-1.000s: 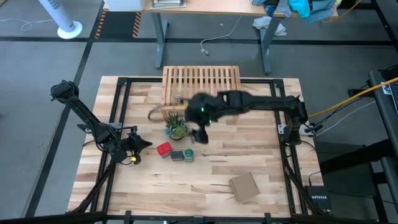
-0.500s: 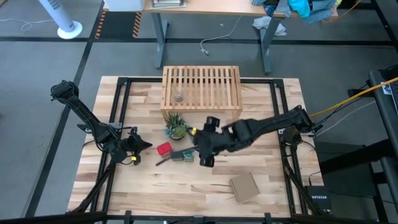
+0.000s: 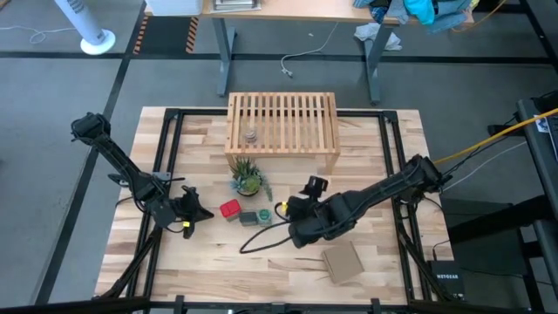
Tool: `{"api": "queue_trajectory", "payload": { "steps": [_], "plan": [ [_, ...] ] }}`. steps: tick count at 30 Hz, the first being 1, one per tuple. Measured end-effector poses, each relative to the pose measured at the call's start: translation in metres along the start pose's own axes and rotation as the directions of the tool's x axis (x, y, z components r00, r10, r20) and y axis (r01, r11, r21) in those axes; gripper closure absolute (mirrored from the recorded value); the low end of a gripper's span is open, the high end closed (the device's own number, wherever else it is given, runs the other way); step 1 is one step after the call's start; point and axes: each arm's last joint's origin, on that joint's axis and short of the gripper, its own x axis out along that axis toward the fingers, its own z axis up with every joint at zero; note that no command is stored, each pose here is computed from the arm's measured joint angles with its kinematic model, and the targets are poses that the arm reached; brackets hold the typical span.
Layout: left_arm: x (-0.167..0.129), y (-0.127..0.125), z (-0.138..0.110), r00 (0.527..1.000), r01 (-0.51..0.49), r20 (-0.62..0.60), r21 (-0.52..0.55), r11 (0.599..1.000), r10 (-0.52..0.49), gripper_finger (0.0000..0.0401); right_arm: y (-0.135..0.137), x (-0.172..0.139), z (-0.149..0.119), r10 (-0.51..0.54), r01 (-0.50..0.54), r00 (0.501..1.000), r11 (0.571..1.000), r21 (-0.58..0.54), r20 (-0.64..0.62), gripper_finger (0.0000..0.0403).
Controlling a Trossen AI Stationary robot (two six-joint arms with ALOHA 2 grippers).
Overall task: Shelf spices
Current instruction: Put the red seasoning can on the shelf
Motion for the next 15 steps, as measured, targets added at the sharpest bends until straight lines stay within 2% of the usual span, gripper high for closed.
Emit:
{"api": "queue_trajectory", "payload": {
  "steps": [5, 10, 15],
  "plan": [
    [0.001, -0.004, 0.005, 0.999, 0.034, 0.037, -0.034, 0.999, -0.032, 0.0397, 0.005, 0.026, -0.022, -0.069, 0.070, 0.994, 0.997, 0.012, -0.080, 0.0104],
    [0.002, -0.008, 0.013, 0.993, 0.061, 0.096, 0.061, 0.996, -0.067, 0.0392, 0.007, 0.040, -0.036, -0.102, 0.106, 0.987, 0.994, 0.026, -0.126, 0.0104],
    [0.004, -0.006, 0.020, 0.990, 0.048, 0.135, -0.015, 0.999, -0.045, 0.0331, 0.008, 0.045, -0.041, -0.102, 0.107, 0.984, 0.994, 0.026, -0.148, 0.0104]
  ]
}}
